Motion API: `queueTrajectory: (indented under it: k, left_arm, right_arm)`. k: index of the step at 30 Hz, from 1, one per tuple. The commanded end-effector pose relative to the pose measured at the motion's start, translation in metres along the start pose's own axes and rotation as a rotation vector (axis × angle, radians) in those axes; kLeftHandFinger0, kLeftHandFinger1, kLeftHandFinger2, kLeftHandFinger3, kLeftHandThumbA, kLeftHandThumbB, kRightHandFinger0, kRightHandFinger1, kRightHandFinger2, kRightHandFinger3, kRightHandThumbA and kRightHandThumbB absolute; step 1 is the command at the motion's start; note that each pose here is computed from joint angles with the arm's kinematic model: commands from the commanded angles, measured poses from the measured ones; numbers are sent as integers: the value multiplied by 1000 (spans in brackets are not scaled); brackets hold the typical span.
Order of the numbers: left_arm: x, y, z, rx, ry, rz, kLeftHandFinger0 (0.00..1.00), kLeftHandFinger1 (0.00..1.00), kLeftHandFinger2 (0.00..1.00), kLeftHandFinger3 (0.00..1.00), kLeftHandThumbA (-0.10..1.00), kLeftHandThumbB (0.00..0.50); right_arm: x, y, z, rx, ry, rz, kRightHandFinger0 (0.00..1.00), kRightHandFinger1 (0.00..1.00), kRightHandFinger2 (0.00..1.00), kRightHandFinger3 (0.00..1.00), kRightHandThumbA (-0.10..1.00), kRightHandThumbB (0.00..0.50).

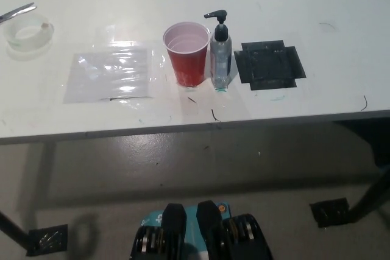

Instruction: The robot uses its right hand to press the hand soap kept in the middle of the table to get liquid hand soap out

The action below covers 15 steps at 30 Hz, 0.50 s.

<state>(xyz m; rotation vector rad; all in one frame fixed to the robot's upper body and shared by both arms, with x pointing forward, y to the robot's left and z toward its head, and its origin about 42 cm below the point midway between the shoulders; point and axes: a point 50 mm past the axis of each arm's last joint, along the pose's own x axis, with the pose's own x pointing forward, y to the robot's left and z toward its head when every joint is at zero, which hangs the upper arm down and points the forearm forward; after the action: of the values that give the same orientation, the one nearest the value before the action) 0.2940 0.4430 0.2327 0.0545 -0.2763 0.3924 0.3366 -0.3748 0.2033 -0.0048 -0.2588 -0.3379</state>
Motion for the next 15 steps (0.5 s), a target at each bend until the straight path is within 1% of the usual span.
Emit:
queueTrajectory:
  k: [1, 2, 3, 4, 5, 6, 7, 8, 9, 11, 12, 14, 15]
  left_arm:
    - [8, 5, 18, 20, -50, -10, 418, 430, 504, 623, -47, 0]
    - [8, 5, 18, 21, -48, -11, 408, 425, 503, 623, -43, 0]
    - [8, 5, 19, 23, -49, -13, 408, 425, 503, 623, -42, 0]
    - [8, 5, 19, 26, -48, -12, 410, 426, 503, 624, -41, 0]
    - [8, 6, 19, 28, -47, -11, 410, 427, 503, 624, -40, 0]
    - [8, 6, 19, 23, -45, -10, 427, 433, 508, 630, -45, 0]
    - [8, 6, 19, 34, -36, -5, 424, 426, 501, 628, -34, 0]
    - [8, 6, 19, 36, -34, -4, 424, 425, 501, 628, -32, 0]
    - [7, 5, 20, 21, -43, -10, 426, 427, 495, 619, -63, 0]
    - [7, 5, 20, 27, -39, -11, 425, 426, 497, 619, -67, 0]
    - [8, 6, 19, 30, -41, -15, 419, 421, 491, 612, -56, 0]
    - [9, 6, 18, 31, -42, -18, 411, 414, 482, 605, -45, 0]
    - [9, 6, 18, 21, -45, -21, 412, 414, 481, 605, -46, 0]
  right_arm:
    - [9, -1, 31, -20, -107, 11, 807, 886, 941, 1000, 1000, 185]
    - [12, 1, 38, -34, -124, 27, 853, 913, 967, 1000, 1000, 185]
    - [16, 4, 46, -52, -147, 40, 854, 915, 970, 1000, 1000, 195]
    - [24, 9, 60, -84, -180, 55, 845, 917, 970, 1000, 1000, 188]
    - [25, 10, 60, -86, -181, 57, 844, 918, 970, 1000, 1000, 187]
    - [38, 18, 87, -150, -238, 91, 911, 961, 973, 1000, 1000, 180]
    - [46, 24, 100, -159, -269, 113, 933, 976, 967, 1000, 1000, 178]
    - [47, 24, 102, -161, -271, 115, 935, 977, 966, 1000, 1000, 177]
    - [60, 35, 130, -237, -325, 182, 1000, 1000, 1000, 1000, 1000, 216]
    - [66, 41, 142, -286, -349, 209, 1000, 1000, 1000, 1000, 1000, 227]
    - [79, 60, 166, -342, -397, 264, 1000, 1000, 1000, 1000, 1000, 269]
    - [89, 80, 185, -386, -436, 341, 1000, 1000, 1000, 1000, 1000, 309]
    - [92, 91, 193, -413, -473, 378, 1000, 1000, 1000, 1000, 1000, 285]
